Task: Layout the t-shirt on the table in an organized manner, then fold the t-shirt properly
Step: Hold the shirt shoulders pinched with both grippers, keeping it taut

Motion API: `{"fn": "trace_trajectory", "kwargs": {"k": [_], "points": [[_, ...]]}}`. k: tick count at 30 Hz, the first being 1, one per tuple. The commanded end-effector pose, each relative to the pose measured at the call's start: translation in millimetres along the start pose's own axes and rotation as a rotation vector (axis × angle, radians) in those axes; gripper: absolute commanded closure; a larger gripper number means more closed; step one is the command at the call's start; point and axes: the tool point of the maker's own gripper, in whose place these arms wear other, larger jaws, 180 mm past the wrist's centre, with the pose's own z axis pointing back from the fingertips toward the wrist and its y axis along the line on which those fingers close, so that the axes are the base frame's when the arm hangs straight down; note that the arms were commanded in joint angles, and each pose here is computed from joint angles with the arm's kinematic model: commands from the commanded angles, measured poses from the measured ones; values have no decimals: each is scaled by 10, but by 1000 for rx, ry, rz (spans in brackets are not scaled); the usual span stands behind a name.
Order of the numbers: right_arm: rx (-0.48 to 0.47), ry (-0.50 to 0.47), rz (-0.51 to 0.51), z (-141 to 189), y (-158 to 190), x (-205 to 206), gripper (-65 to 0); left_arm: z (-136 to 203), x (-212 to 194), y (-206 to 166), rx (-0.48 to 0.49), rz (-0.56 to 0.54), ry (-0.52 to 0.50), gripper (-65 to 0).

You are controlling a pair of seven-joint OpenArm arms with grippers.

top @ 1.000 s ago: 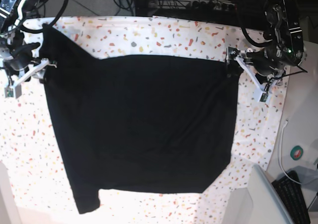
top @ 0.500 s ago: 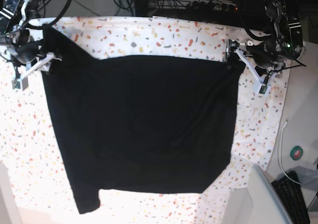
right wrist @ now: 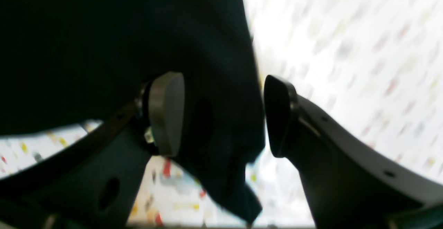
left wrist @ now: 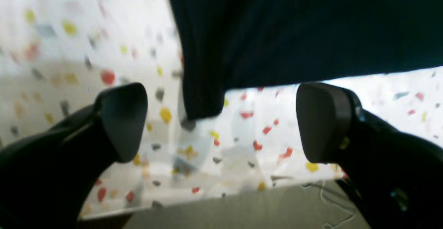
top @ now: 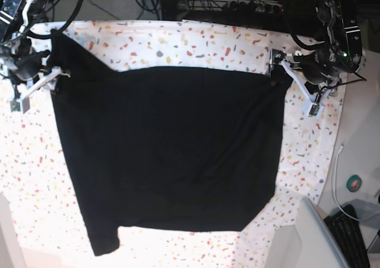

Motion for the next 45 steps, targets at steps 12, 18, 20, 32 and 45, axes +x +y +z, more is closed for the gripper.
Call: {"fn": "trace_trajectory", "kwargs": {"k": [12, 18, 20, 32, 45], "points": [[-16, -141, 45, 212, -4, 407, -347, 184, 309, -30, 11, -51, -109, -650], [-18, -154, 48, 207, -1, 486, -347, 184, 367, -27, 12, -51, -121, -650], [-17, -154, 47, 206, 4, 484, -347, 169, 363, -18, 12, -47, -118, -650], [-16, -152, 48, 224, 4, 461, -347, 160, 339, -17, 11, -44, -113, -650], [-17, -152, 49, 228, 2, 454, -347, 163, 344, -18, 11, -45, -114, -650]]}}
